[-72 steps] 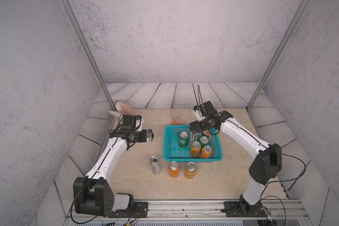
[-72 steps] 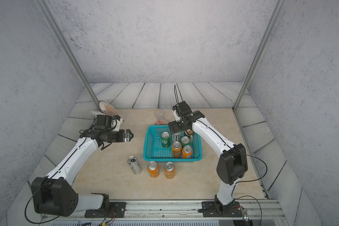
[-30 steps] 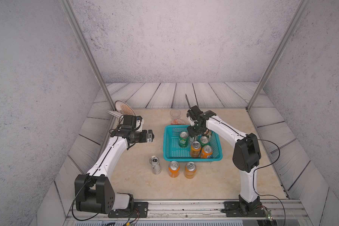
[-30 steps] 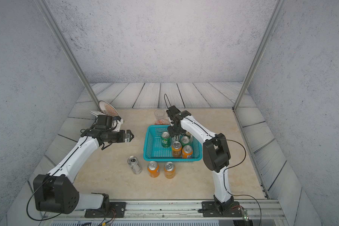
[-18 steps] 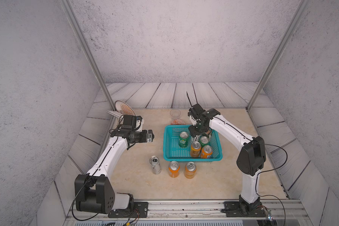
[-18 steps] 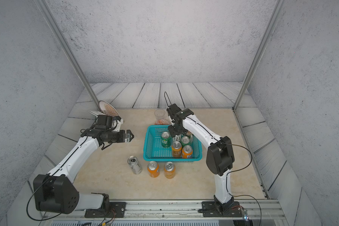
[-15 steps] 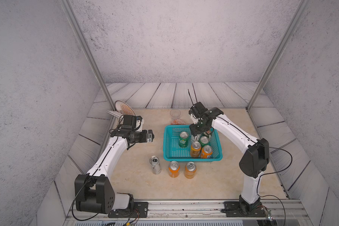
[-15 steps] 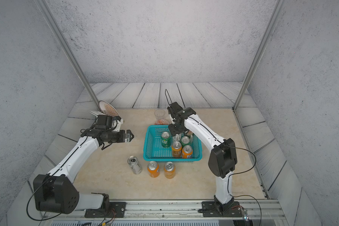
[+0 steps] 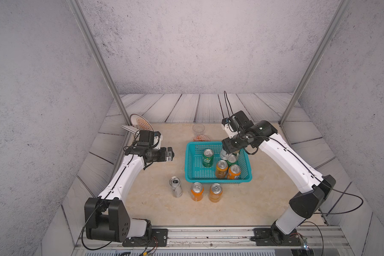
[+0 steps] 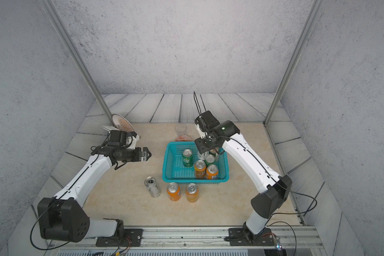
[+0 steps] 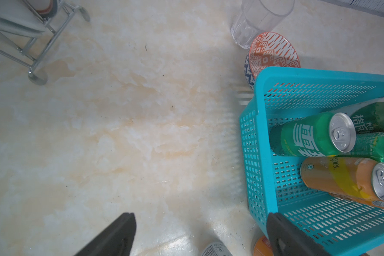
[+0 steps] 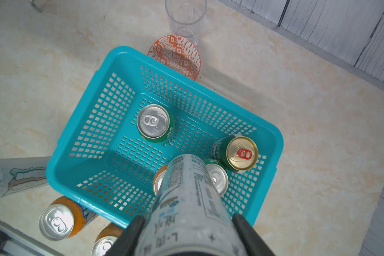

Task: Take out the drinks from the basket
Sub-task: Pick up the drink from the basket.

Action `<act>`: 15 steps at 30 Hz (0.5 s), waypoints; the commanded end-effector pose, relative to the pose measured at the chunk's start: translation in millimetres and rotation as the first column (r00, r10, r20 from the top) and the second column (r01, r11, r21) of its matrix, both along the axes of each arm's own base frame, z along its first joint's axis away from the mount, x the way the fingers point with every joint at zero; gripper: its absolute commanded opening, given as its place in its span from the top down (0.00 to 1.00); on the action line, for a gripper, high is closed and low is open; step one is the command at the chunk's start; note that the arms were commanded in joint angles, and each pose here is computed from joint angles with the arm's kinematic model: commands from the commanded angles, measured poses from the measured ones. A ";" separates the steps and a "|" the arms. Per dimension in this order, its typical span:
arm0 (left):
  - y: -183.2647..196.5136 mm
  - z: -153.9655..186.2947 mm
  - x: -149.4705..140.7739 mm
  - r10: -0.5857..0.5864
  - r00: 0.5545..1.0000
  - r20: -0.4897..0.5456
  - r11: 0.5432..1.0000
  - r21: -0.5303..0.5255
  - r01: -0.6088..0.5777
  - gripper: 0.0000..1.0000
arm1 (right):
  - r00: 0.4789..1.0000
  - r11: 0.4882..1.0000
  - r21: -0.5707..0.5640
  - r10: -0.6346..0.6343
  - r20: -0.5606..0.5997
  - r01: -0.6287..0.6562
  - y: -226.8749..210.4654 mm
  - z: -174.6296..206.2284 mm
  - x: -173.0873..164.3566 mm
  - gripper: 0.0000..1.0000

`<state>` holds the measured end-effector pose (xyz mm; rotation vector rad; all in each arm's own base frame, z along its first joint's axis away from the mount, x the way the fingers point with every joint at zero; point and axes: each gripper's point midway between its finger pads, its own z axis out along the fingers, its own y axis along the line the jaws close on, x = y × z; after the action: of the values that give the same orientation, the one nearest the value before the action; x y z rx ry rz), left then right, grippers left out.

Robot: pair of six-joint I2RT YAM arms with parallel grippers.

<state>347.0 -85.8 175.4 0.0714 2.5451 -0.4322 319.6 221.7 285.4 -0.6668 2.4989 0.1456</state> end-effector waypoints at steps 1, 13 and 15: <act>4.2 10.0 1.9 0.001 1.000 0.025 1.000 0.006 -0.001 0.01 | 0.995 0.998 0.055 0.000 0.103 -0.005 -10.8 44.9 -21.9 0.48; 3.7 9.1 2.0 0.001 1.000 0.020 1.000 0.000 -0.001 0.01 | 0.998 0.997 0.070 0.034 0.059 -0.038 -23.9 44.8 -82.3 0.50; 3.6 9.3 2.0 0.001 1.000 0.020 1.000 -0.001 -0.001 0.01 | 0.997 0.995 0.081 0.054 0.053 -0.058 -23.3 42.6 -91.0 0.51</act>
<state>347.1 -85.5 175.5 0.0712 2.5449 -0.4324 238.3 203.5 313.1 -0.7343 2.4651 0.2098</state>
